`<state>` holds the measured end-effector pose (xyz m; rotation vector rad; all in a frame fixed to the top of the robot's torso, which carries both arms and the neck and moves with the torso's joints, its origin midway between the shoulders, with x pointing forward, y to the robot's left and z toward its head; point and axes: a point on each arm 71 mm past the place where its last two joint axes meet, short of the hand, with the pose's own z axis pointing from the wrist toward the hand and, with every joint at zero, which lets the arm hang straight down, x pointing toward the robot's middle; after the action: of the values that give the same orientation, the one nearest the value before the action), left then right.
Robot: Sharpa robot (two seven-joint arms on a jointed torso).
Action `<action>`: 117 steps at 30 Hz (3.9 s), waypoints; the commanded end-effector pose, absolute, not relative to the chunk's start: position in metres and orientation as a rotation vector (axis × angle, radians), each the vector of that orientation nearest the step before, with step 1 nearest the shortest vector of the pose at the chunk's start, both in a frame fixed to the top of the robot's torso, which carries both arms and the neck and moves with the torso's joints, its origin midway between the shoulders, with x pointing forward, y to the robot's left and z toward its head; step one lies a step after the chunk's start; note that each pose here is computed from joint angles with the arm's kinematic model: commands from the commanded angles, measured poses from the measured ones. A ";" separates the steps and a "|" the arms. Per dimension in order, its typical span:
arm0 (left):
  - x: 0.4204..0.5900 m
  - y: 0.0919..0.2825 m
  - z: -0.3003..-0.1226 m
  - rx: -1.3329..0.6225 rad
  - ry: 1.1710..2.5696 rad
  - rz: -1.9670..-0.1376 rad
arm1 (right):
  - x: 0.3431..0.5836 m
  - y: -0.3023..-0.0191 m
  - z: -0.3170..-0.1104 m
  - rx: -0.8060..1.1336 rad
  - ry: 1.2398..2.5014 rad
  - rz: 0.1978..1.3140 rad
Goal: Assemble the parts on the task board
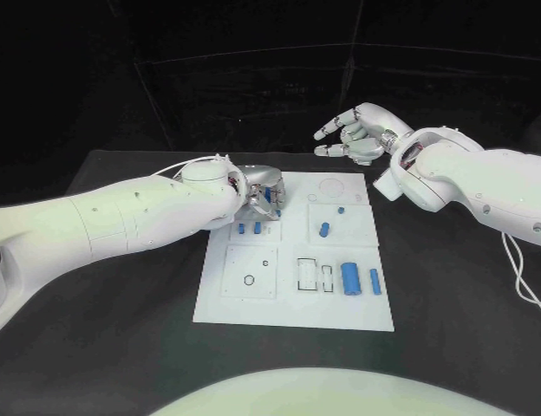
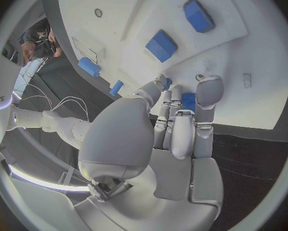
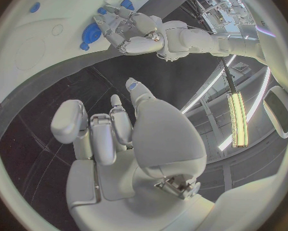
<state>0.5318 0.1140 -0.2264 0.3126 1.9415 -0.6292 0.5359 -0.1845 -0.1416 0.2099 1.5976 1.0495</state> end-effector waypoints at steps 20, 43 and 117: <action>0.530 0.112 -0.230 0.358 1.969 -0.647 | 0.536 -0.183 -0.140 0.205 1.591 1.054; 0.523 0.142 -0.195 0.154 1.837 -0.803 | 0.536 -0.183 -0.140 0.207 1.588 1.053; 0.529 0.176 -0.221 0.118 2.011 -0.666 | 0.537 -0.181 -0.140 0.206 1.588 1.054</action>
<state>0.5292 0.1765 -0.2200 0.1034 1.9914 -0.6733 0.5367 -0.1816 -0.1420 0.2092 1.5982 1.0513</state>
